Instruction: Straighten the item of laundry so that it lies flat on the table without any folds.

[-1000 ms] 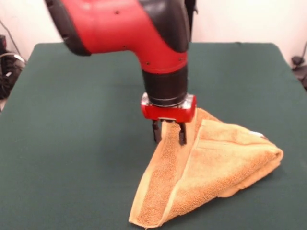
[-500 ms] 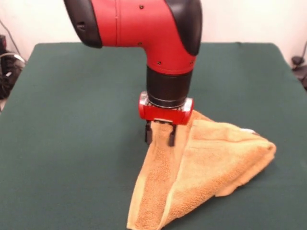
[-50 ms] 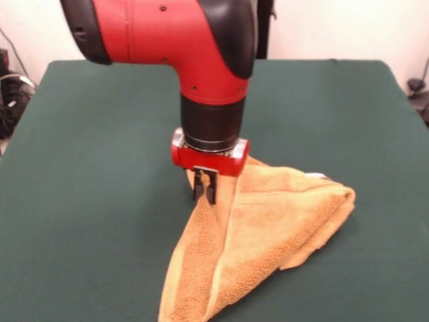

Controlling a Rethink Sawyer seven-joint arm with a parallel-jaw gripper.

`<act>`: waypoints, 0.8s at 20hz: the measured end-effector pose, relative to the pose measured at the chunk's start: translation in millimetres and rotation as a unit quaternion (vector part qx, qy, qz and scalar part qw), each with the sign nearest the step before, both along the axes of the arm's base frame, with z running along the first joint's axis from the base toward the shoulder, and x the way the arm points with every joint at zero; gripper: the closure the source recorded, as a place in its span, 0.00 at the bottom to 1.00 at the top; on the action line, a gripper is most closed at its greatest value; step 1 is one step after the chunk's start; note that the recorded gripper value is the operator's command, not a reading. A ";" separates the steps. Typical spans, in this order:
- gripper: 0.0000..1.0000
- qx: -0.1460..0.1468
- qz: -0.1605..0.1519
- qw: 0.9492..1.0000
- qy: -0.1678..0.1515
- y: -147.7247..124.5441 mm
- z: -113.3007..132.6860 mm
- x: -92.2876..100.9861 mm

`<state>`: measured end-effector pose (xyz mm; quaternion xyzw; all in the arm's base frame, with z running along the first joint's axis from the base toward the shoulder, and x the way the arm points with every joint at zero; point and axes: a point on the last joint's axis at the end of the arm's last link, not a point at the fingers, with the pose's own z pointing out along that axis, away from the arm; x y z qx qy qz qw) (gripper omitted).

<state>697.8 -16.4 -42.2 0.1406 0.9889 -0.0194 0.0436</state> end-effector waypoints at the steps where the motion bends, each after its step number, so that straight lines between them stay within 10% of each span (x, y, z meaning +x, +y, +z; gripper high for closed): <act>1: 1.00 0.000 -0.004 1.000 0.000 -4.8 0.0 -0.1; 8: 1.00 -0.020 -0.012 1.000 0.005 -29.3 1.6 -6.5; 16: 1.00 -0.139 0.014 0.988 0.071 -54.8 30.6 -44.6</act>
